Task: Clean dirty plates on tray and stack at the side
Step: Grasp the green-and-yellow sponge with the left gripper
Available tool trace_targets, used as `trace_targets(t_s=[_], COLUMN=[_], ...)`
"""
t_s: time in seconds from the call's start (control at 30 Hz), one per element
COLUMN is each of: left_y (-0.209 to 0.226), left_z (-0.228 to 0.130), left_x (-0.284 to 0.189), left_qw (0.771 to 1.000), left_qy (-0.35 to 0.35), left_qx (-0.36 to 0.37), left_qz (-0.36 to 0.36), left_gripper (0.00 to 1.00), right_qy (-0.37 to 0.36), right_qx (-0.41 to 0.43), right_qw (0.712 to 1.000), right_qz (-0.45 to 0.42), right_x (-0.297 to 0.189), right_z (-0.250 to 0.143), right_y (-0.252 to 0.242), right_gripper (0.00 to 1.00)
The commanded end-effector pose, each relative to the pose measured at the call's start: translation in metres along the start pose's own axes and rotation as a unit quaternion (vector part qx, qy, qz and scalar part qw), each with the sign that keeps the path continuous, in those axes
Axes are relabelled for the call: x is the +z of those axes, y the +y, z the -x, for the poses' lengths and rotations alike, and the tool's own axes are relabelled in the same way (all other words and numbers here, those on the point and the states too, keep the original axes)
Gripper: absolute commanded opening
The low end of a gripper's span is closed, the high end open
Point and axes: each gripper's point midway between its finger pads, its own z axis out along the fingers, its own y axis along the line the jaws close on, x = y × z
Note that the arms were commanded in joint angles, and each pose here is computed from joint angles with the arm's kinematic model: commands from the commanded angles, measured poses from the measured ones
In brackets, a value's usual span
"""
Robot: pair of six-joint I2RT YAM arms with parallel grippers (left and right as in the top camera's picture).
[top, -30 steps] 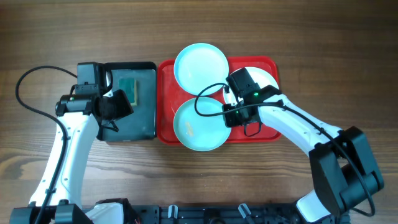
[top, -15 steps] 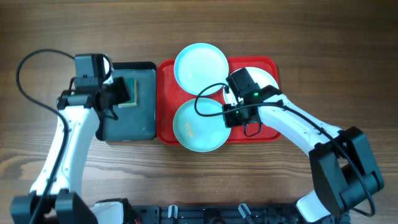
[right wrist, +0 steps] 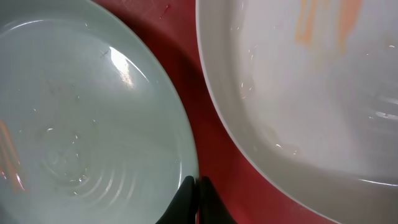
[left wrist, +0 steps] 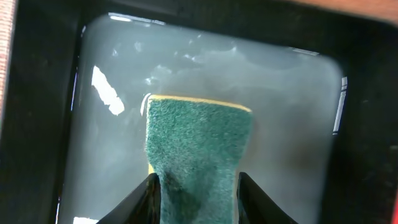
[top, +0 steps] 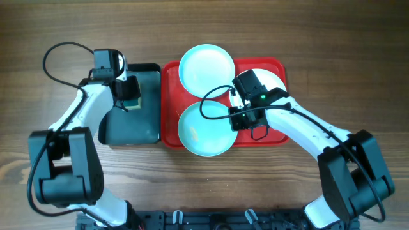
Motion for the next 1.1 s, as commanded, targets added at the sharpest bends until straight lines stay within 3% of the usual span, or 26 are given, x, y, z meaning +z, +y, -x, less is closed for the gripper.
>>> trace_targets(t_s=[0.0,0.2,0.67,0.7,0.8,0.87,1.07], left_y=[0.006,0.007,0.011,0.011,0.012,0.008,0.0], left_z=[-0.004,-0.014,-0.037,-0.039,-0.04,-0.041,-0.025], left_x=[0.013,0.016,0.03,0.032,0.034,0.034,0.02], left_qw=[0.999,0.999,0.997,0.997,0.997,0.997,0.999], left_qy=[0.012,0.031,0.063,0.067,0.07,0.071,0.041], left_qx=[0.027,0.027,0.027,0.027,0.026,0.024,0.024], left_qz=[0.021,0.023,0.027,0.027,0.027,0.017,-0.002], left_gripper=[0.37,0.33,0.37,0.36,0.13,0.05,0.04], right_qy=[0.004,0.004,0.002,0.001,-0.002,-0.004,-0.005], right_qx=[0.001,0.001,0.001,0.001,-0.002,-0.003,-0.003], right_qw=[1.0,1.0,1.0,1.0,1.0,1.0,1.0], right_qz=[0.007,0.007,0.008,0.008,0.009,0.009,0.01], right_x=[0.002,0.002,0.002,0.002,0.002,0.002,0.002], right_z=[-0.003,-0.003,-0.002,-0.001,0.0,0.001,0.001], right_y=[0.003,0.003,0.003,0.003,0.004,0.004,0.004], right_gripper=[0.04,0.04,0.04,0.04,0.04,0.04,0.04])
